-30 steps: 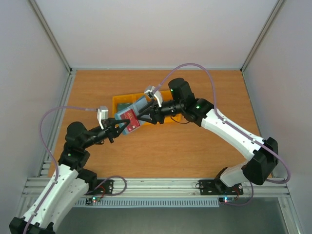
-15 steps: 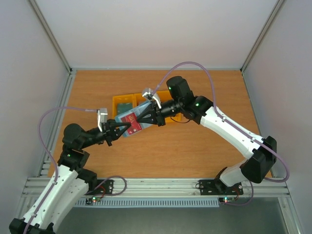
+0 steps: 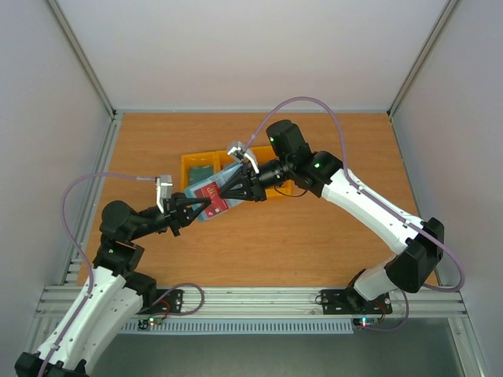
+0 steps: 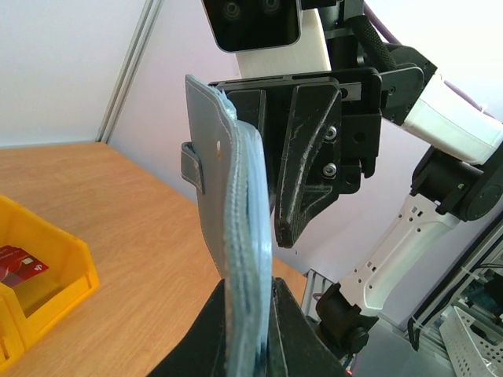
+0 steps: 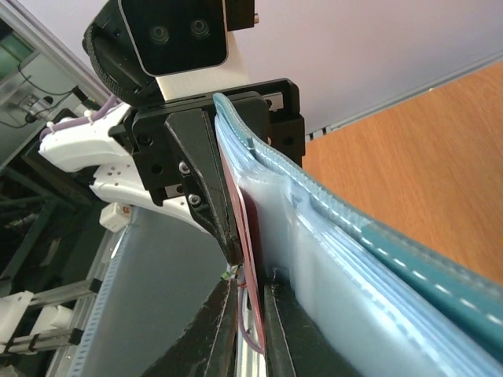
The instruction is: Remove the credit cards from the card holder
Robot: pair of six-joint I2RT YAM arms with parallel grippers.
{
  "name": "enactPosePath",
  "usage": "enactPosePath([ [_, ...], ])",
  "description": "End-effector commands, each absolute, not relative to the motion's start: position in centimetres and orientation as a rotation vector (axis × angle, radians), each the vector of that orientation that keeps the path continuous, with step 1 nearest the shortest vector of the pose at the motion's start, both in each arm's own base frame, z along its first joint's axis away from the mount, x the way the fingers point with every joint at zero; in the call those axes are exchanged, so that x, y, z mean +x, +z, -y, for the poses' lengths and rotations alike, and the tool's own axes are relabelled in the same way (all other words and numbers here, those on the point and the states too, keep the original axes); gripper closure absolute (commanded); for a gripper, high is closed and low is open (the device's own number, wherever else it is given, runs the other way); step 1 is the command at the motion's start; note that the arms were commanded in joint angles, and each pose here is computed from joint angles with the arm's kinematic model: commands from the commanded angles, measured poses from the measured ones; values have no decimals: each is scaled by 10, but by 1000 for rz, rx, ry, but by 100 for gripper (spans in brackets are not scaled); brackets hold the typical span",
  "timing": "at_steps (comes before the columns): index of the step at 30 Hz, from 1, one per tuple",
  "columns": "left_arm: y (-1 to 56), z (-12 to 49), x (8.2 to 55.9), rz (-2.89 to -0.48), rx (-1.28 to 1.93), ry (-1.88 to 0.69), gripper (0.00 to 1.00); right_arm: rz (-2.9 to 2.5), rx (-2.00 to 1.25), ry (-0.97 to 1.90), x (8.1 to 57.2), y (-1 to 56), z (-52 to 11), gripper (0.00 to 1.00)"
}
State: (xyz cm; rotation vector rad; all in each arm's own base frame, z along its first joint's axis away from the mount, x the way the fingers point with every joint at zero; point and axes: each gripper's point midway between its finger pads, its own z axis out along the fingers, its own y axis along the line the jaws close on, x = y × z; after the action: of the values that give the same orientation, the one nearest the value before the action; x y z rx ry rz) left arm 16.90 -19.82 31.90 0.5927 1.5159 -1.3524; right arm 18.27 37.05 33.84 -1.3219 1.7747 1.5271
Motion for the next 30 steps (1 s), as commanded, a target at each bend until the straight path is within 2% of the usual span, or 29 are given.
enactPosePath([
  [1,338,203,148,-1389,712,-1375,100,-1720,-1352,1605,175,345,-382,87],
  [4,339,203,147,-1386,710,-1374,100,-1685,-1366,1631,169,350,-379,88],
  [8,337,203,149,-1393,706,-1380,100,-1695,-1373,1649,166,347,-378,76],
  [14,334,202,157,-1419,655,-1368,100,-1550,-1463,1745,144,363,-372,70],
  [17,328,203,158,-1435,656,-1369,100,-1515,-1502,1691,136,362,-372,68],
  [22,328,203,154,-1413,691,-1353,100,-1566,-1447,1610,150,352,-380,66],
  [27,330,204,149,-1396,721,-1359,100,-1512,-1402,1600,157,363,-385,40],
  [30,332,204,145,-1379,745,-1357,100,-1462,-1374,1563,160,376,-384,37],
])
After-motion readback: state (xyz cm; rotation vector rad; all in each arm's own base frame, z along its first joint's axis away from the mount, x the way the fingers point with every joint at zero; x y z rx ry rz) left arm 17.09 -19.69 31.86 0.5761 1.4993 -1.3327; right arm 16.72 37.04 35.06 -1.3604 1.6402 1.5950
